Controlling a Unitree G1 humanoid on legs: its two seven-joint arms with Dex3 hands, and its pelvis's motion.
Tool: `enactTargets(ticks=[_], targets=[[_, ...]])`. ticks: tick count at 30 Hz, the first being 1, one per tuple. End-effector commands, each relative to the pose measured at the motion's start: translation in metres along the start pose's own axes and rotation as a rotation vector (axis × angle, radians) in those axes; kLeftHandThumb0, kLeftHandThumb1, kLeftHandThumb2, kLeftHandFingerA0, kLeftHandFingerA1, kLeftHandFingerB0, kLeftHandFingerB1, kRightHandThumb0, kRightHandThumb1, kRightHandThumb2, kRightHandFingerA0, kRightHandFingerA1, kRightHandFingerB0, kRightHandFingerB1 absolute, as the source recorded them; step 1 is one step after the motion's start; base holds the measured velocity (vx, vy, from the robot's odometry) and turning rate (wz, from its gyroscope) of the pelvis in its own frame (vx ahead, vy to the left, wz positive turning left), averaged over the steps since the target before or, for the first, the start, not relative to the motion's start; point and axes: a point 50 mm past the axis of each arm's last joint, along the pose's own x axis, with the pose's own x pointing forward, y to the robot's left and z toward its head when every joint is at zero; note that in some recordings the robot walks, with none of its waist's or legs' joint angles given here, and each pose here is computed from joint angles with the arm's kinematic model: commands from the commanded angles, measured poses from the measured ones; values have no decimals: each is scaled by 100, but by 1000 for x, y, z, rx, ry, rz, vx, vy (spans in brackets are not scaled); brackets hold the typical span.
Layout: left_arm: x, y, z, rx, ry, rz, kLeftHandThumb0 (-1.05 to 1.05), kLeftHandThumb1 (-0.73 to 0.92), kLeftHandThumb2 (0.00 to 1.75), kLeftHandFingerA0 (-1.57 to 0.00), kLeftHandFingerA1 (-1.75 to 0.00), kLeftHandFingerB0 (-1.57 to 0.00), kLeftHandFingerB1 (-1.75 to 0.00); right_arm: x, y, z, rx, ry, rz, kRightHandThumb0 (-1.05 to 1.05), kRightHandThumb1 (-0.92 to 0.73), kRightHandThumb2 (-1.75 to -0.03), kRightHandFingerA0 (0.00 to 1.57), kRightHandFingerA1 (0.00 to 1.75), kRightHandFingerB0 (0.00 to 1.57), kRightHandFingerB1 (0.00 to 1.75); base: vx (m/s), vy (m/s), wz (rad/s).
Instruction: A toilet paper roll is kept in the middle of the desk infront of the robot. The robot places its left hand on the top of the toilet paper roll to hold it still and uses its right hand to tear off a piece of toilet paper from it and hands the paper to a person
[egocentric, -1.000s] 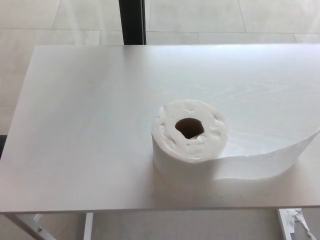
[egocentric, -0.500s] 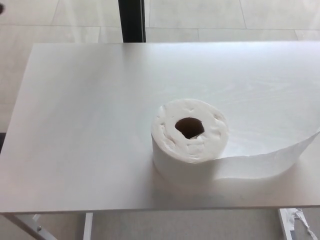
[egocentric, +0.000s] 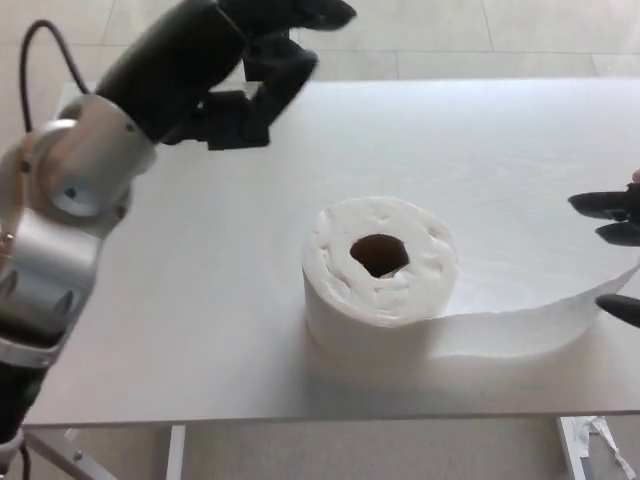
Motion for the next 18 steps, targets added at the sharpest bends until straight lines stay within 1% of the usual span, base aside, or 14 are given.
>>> enactTargets(ticks=[1, 2, 3, 7, 8, 9, 10, 11, 12, 17, 18], targets=[[15, -40, 18, 331, 134, -90, -66, 80, 64, -32, -49, -35, -42, -3, 17, 14, -313, 26, 267, -72, -66, -60, 24, 44, 30, 33, 0, 0, 0], [14, -44, 16, 338, 135, -96, -72, 67, 101, -29, -57, -29, -53, -3, 16, 17, -322, 15, 266, -70, -66, -60, 24, 44, 30, 32, 0, 0, 0], [14, -51, 13, 344, 136, -107, -69, 65, 101, -27, -58, -30, -54, -3, 15, 21, -333, -5, 260, -71, -65, -60, 24, 45, 30, 32, 0, 0, 0], [10, -59, 9, 341, 157, -130, -73, 68, 103, -26, -58, -31, -54, -4, 15, 26, -385, -24, 274, -72, -66, -60, 22, 44, 27, 32, 0, 0, 0], [10, -61, 8, 345, 161, -132, -67, 80, 64, -32, -51, -36, -42, -4, 15, 28, -397, -23, 279, -73, -67, -60, 20, 44, 25, 33, 0, 0, 0], [9, -63, 7, 354, 162, -131, -71, 66, 102, -30, -59, -32, -54, -3, 16, 32, -425, -34, 287, -71, -66, -60, 21, 42, 25, 32, 0, 0, 0], [9, -63, 6, 358, 162, -130, -72, 67, 102, -30, -59, -32, -54, -2, 16, 34, -436, -40, 289, -71, -65, -60, 21, 43, 25, 34, 0, 0, 0], [8, -65, 6, 354, 172, -135, -72, 67, 102, -29, -59, -31, -54, -2, 18, 35, -443, -42, 293, -71, -65, -60, 21, 42, 26, 33, 0, 0, 0], [7, -67, 6, 352, 181, -148, -67, 80, 64, -30, -50, -34, -41, -3, 19, 35, -447, -40, 302, -70, -65, -60, 21, 41, 26, 33, 0, 0, 0], [3, -74, 4, 353, 188, -167, -65, 82, 64, -30, -49, -36, -41, -1, 23, 34, -445, -19, 306, -70, -65, -60, 21, 43, 28, 34, 0, 0, 0], [0, -76, 2, 359, 193, -169, -71, 66, 103, -25, -57, -33, -55, -1, 24, 34, -443, -11, 308, -69, -65, -60, 21, 43, 28, 34, 0, 0, 0]])
